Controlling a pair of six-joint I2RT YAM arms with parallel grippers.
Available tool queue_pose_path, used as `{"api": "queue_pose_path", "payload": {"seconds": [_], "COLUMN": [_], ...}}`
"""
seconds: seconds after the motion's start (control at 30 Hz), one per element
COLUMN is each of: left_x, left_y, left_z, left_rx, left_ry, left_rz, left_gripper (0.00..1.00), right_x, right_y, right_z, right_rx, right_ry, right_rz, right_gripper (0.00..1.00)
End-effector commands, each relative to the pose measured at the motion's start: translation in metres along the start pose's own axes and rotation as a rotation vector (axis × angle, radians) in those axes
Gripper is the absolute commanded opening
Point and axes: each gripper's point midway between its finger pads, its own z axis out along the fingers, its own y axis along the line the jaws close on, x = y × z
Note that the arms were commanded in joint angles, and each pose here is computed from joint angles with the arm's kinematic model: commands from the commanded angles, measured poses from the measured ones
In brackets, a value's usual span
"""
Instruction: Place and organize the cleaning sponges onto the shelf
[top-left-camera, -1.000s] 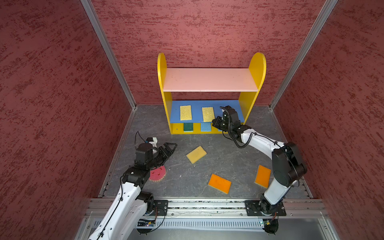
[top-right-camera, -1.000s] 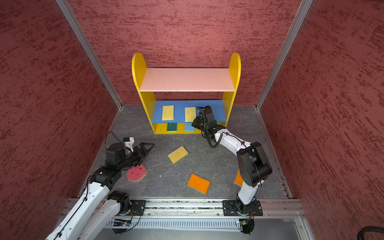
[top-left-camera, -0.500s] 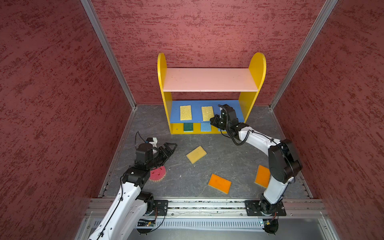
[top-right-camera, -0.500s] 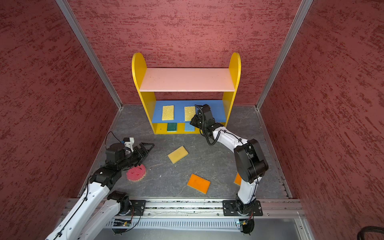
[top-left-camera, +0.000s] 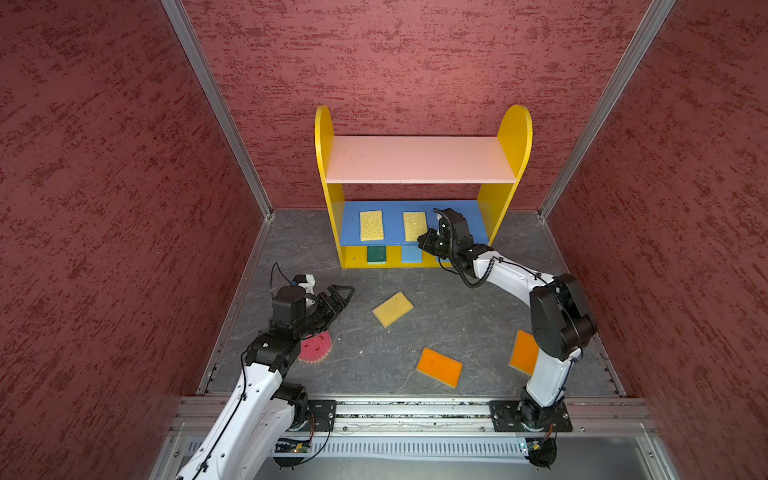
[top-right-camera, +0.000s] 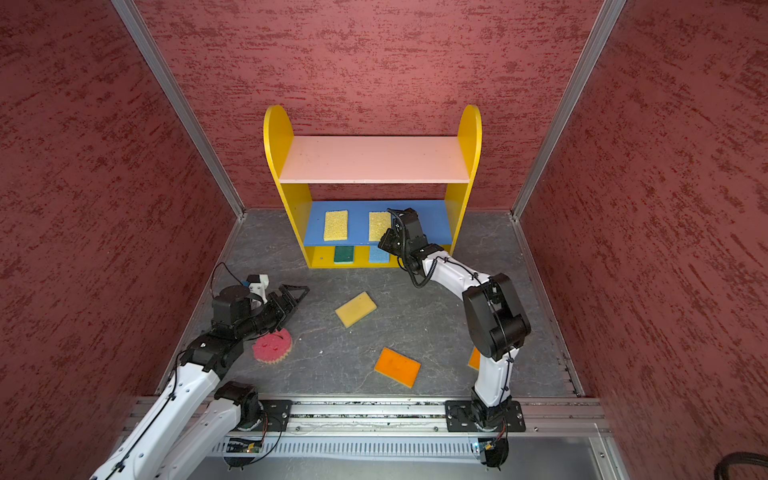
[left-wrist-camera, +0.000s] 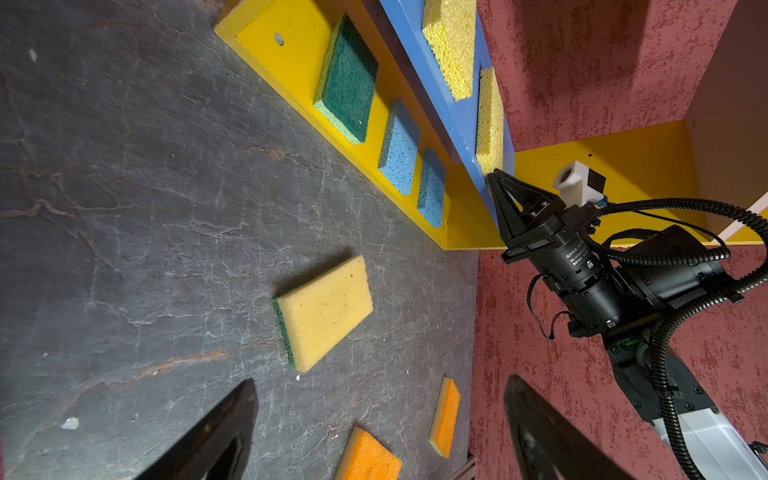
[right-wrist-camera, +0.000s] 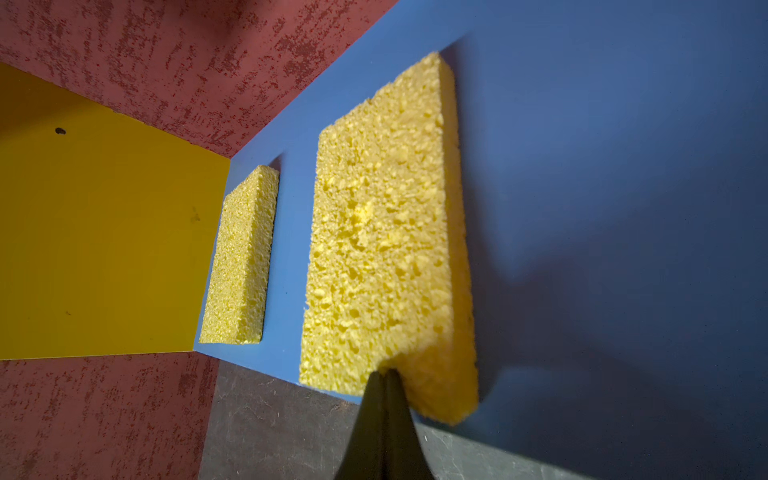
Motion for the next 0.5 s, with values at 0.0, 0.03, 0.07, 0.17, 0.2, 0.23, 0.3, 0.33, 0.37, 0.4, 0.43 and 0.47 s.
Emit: {"api": "queue_pose_path", "payload": {"seconds": [0.0,0.03,0.07,0.17,0.2,0.23,0.3,0.33,0.37,0.4,0.43,0.47], "left_x": [-0.003,-0.0028,-0.0028,-0.003,-0.0029,-0.0028,-0.0033,-0.0033,-0.0033,-0.0035,-0.0042,-0.0038], "left_y": [-0.0001,0.0002,0.0002,-0.0005,-0.0007,-0.0008,0.0,-0.0001,0.0,0.0009,0.0002,0.0002], "left_z": [0.0011,0.0015,0.0018,0.002,0.0017,0.0015,0.0013,0.0014,0.0015,0.0021,0.0022,0.003], "left_rx": [0.01,0.009,0.009,0.011,0.011,0.012,0.008,0.009,0.008,0.007,0.008,0.009], "left_ry": [-0.011,-0.009,-0.009,-0.008,-0.008,-0.008,-0.01,-0.01,-0.01,-0.01,-0.012,-0.009], "left_rz": [0.006,0.005,0.005,0.006,0.007,0.008,0.006,0.006,0.007,0.005,0.006,0.006], "left_gripper": [0.92,0.92,0.92,0.92,0.92,0.92,0.92,0.93,0.93,0.92,0.92,0.93], "right_x": [-0.0094,-0.0107,-0.0121,-0.0151,-0.0155,-0.0153,-0.0157,-0.0165,-0.0164,-0.0173,-0.0181,-0.0189], "right_y": [0.0046,0.0047,0.0049,0.0035,0.0044,0.0044,0.0057,0.0064,0.0068,0.0078,0.0083,0.0105], "right_z": [0.0026,0.0035,0.0045,0.0075,0.0078,0.0082,0.0073,0.0064,0.0057,0.0045,0.003,0.0013], "right_rx": [-0.005,-0.003,-0.003,0.001,-0.001,-0.003,-0.006,-0.008,-0.007,-0.008,-0.008,-0.012], "right_ry": [-0.013,-0.013,-0.015,-0.016,-0.015,-0.014,-0.014,-0.016,-0.016,-0.018,-0.019,-0.021], "right_rz": [0.0,-0.003,-0.004,-0.004,-0.004,-0.004,-0.004,-0.006,-0.007,-0.009,-0.01,-0.014], "right_gripper": [0.0,0.0,0.0,0.0,0.0,0.0,0.0,0.0,0.0,0.0,0.0,0.0]}}
